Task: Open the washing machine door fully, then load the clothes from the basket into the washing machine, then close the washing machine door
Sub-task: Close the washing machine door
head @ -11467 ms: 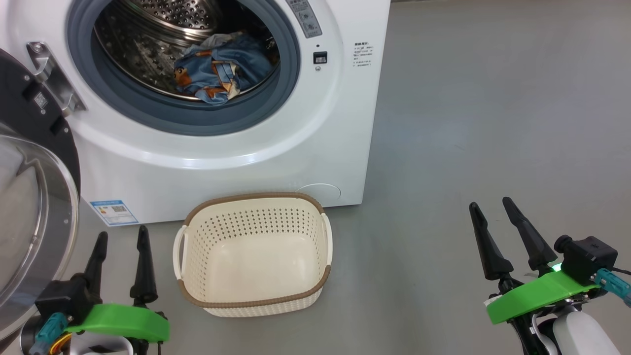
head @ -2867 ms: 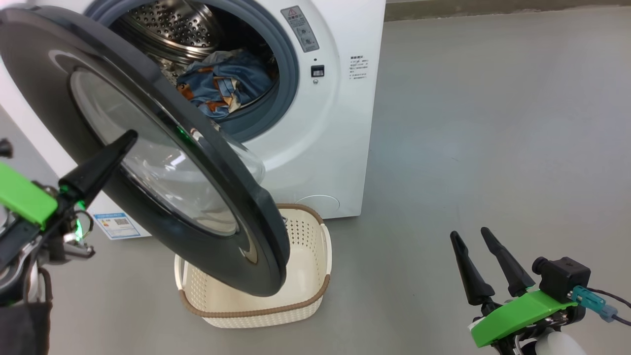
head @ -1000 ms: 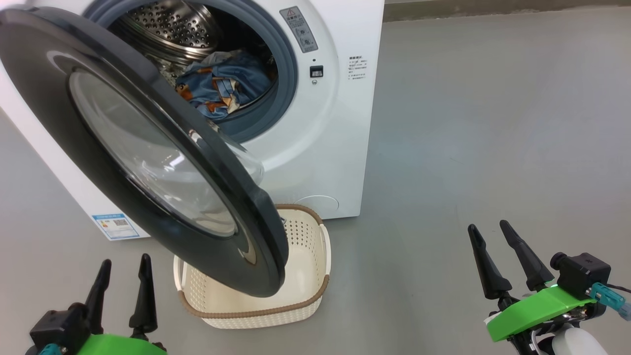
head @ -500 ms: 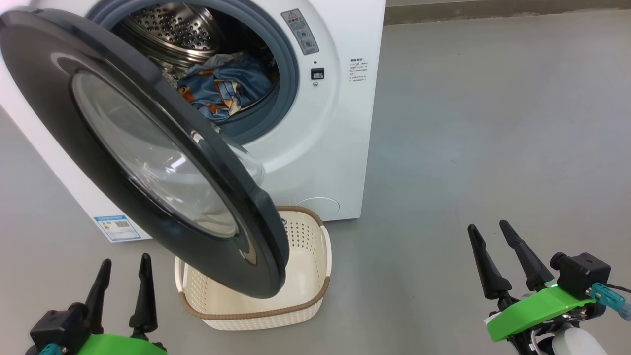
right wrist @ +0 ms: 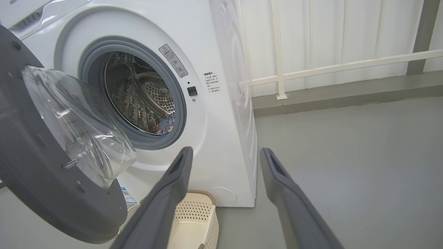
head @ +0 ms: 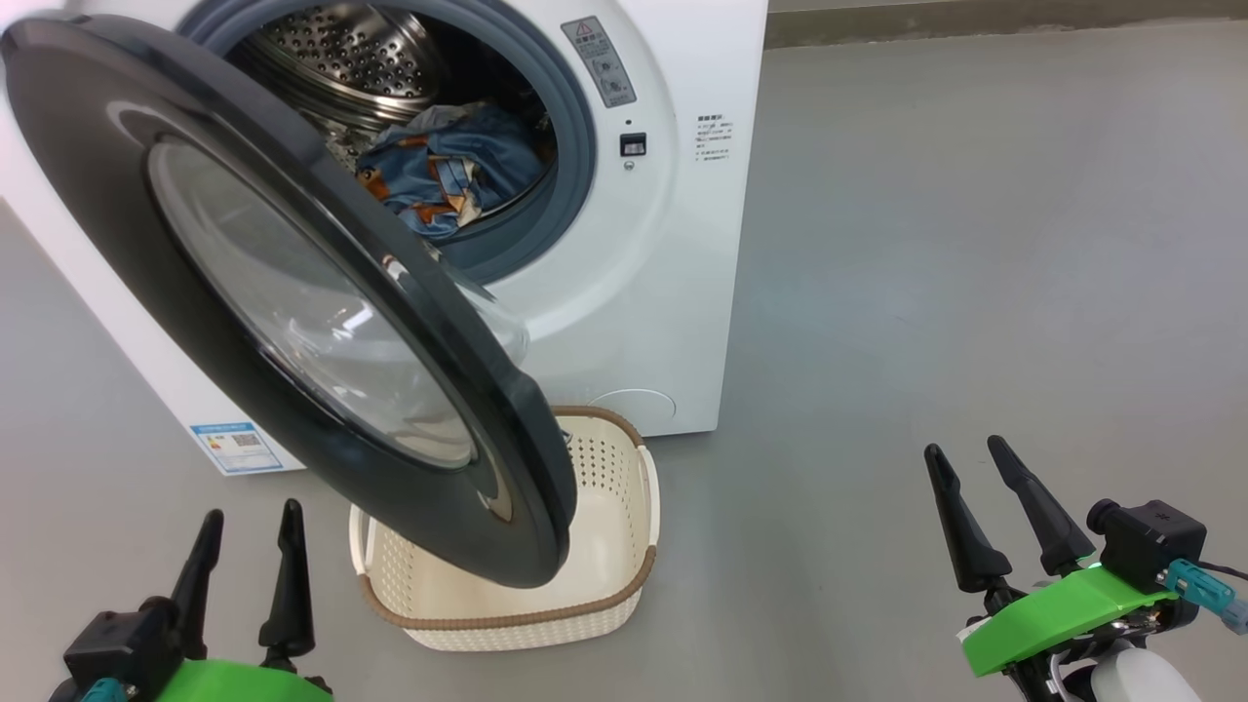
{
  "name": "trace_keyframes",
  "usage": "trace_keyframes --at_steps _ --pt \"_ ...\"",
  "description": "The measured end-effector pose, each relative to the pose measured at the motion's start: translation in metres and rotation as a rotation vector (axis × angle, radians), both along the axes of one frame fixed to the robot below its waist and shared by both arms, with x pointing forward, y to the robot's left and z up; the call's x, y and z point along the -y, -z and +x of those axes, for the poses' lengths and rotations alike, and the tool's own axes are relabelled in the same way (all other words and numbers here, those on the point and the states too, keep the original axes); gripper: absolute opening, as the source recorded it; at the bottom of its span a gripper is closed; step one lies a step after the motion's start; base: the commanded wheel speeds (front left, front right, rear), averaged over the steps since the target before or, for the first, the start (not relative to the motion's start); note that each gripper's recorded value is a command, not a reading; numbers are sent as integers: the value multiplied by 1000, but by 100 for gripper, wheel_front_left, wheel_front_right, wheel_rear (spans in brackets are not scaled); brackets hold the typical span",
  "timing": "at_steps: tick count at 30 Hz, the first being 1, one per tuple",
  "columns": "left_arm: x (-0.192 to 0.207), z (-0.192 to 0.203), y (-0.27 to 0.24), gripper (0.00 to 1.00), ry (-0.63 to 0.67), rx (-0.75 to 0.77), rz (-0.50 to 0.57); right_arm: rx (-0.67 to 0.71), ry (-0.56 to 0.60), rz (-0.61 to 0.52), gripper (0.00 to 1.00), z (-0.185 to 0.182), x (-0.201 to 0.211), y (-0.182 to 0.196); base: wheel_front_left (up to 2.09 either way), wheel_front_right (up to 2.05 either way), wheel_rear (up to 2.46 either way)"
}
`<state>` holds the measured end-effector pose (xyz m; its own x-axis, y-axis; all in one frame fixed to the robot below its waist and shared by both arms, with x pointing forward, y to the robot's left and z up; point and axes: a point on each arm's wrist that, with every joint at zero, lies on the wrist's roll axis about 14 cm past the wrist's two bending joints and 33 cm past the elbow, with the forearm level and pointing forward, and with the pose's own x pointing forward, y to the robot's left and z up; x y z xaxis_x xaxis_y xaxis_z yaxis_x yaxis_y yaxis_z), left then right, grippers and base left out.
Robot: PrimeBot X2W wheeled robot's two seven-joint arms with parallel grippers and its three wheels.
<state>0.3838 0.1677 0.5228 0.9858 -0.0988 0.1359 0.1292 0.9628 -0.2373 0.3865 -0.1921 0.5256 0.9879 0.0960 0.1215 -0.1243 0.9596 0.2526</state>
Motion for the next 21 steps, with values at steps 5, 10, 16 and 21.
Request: trace_keyframes --at_steps 5,10,16,21 --pt "-3 -2 0 100 -9 -1 0 -1 -5 -8 100 2 -1 1 0 0 0" --pt "-9 -5 0 100 -27 -1 0 -2 -14 -30 100 7 -3 1 0 0 0" --pt "-22 -12 3 100 -65 -8 -1 44 -50 -87 0 23 -11 -14 0 0 0" --pt "-34 -21 3 100 -108 -9 -7 145 -114 -93 0 41 -36 -48 0 0 0"
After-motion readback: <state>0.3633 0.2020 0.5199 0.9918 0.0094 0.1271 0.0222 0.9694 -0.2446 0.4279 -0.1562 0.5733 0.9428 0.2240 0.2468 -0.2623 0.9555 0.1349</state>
